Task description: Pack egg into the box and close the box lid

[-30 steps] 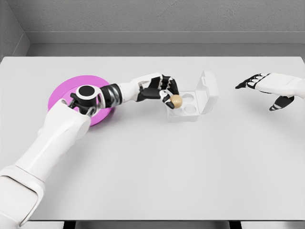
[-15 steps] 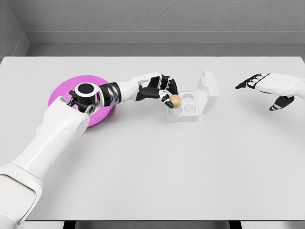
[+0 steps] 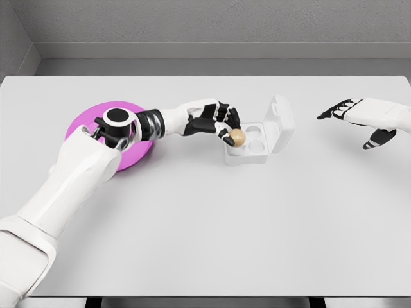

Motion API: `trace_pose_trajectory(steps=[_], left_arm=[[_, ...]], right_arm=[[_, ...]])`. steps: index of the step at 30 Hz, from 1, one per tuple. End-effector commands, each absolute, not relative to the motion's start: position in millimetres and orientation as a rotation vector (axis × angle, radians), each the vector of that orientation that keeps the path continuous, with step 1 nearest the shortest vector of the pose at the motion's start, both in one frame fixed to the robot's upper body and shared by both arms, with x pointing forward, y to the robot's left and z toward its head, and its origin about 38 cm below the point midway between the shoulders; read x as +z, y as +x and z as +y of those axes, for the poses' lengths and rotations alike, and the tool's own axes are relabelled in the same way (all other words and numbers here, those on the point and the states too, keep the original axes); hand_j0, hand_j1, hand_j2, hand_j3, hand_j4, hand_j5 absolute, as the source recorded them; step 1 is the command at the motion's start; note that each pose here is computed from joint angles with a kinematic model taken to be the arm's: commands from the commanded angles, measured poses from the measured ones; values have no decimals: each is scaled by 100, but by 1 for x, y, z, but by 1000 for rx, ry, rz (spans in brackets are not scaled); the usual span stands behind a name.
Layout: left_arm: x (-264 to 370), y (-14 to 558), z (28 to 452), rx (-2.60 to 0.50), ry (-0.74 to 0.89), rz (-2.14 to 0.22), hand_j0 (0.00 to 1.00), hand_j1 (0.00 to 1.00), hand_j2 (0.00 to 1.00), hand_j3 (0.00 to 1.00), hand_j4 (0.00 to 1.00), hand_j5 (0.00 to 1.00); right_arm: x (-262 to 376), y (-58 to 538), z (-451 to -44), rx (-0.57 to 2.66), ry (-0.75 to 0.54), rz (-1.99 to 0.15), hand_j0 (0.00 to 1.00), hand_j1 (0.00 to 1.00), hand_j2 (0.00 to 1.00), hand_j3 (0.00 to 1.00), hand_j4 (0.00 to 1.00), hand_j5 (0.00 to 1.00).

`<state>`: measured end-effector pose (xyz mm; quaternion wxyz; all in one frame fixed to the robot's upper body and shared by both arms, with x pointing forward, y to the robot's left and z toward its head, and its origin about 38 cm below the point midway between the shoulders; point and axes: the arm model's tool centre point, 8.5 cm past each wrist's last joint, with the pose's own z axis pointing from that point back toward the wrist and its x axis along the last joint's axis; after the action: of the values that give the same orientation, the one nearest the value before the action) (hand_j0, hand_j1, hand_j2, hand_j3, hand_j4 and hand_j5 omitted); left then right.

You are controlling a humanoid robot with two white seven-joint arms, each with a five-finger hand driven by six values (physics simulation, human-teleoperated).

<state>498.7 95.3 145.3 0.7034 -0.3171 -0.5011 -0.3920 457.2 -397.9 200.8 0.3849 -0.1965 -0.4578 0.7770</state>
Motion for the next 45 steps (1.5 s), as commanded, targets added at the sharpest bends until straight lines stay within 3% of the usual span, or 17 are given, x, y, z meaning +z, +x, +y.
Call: trace_pose_trajectory(steps=[1,8,15,45], left_arm=[[143,499,97,-864,-706,-1108,29,29,29,29,29,29],[144,500,96,-867,-700,-1106,30,30,30,30,30,30],[144,498,95,-874,-700,-1107,55,55,55,55,55,55],[153,497,103,-897,-686,-1131,74,74,74,74,74,74]], right_arm=[[202,457,-398,1973,-501,-1170,100,100,100,100,100,100],[202,457,-398,1972,-501,-1170,100,100,100,100,100,100],[203,457,-399,1974,-504,-1168,100,100,100,100,100,100],[203,458,-398,1974,-502,-1172,100,100,100,100,100,100]])
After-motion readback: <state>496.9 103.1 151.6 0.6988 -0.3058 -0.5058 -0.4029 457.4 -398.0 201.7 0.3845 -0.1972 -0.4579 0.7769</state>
